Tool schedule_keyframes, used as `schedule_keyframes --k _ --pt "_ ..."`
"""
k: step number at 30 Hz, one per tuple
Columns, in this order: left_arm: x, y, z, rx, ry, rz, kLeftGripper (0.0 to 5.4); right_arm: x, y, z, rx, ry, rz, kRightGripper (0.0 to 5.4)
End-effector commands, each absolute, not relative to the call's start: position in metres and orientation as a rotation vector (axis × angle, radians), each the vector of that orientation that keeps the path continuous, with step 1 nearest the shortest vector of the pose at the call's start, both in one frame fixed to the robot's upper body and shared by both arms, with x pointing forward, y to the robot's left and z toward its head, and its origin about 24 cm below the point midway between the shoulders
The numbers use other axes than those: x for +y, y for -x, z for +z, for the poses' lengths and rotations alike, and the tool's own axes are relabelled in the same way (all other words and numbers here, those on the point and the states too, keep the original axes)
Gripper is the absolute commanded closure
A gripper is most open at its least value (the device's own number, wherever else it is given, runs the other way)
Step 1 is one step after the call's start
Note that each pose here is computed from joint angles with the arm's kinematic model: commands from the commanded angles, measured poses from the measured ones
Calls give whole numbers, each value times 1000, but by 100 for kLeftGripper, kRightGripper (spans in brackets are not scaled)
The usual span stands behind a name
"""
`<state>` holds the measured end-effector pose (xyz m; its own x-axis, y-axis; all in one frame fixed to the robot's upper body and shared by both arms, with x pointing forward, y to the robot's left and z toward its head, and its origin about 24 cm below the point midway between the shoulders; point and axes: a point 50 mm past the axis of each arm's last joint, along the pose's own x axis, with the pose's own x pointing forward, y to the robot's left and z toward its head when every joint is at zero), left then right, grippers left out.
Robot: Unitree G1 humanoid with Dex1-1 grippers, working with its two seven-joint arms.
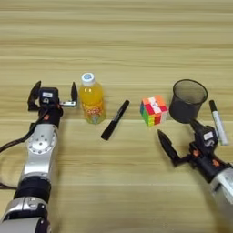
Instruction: Move the objects on the table
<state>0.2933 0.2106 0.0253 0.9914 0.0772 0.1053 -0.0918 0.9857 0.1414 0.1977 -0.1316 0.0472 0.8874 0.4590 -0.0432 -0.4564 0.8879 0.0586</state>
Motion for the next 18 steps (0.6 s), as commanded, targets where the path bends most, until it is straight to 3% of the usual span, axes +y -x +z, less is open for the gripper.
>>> schedule_keyframes --k 1,18 --pt "209 -296 27 -109 -159 83 0 -124 -205 49 49 -28 510 1" --pt "205 -296 26 -111 -157 83 0 -107 -226 37 43 14 539 1"
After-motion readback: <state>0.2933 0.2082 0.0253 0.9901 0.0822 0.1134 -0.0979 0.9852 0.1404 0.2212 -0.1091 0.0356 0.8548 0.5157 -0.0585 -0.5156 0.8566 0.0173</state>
